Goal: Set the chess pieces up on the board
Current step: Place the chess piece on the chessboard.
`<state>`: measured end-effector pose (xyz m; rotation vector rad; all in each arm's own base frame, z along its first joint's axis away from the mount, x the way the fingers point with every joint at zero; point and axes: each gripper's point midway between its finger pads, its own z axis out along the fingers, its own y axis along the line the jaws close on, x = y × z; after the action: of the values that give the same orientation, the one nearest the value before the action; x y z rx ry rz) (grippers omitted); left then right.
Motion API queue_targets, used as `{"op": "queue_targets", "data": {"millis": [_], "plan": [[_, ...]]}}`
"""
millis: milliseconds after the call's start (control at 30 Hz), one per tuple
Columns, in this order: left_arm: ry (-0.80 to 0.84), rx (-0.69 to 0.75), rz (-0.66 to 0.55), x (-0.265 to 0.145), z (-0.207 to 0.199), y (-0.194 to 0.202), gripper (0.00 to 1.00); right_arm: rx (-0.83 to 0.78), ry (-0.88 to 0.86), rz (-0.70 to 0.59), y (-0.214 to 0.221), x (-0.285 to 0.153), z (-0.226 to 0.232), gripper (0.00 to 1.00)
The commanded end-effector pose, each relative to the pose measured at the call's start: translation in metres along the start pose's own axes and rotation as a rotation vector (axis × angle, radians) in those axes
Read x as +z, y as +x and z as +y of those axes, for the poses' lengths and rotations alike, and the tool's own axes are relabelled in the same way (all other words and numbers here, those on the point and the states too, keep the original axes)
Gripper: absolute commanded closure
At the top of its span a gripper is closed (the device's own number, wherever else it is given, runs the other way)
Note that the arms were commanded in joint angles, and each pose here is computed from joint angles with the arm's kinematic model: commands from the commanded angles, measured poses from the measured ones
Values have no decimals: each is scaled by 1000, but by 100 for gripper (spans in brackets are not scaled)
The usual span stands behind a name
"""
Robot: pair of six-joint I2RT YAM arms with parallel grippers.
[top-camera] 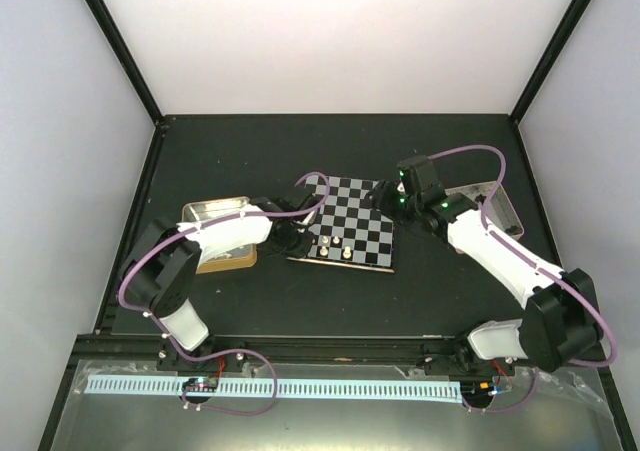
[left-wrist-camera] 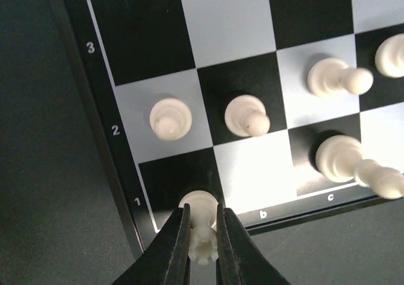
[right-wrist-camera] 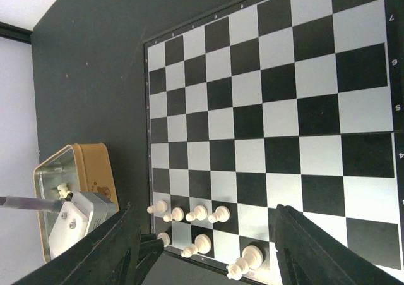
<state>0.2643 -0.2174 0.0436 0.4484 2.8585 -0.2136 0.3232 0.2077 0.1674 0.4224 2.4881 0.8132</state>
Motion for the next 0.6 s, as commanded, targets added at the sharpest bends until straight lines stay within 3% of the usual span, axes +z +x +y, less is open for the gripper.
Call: {"op": "queue_targets", "data": {"millis": [0, 567], "plan": [[-15, 0, -12, 1, 1, -16, 96, -26, 27, -55, -8, -9, -5, 41], [-40, -23, 47, 3, 12, -2, 92, -19, 21, -44, -2, -8, -9, 41]]}}
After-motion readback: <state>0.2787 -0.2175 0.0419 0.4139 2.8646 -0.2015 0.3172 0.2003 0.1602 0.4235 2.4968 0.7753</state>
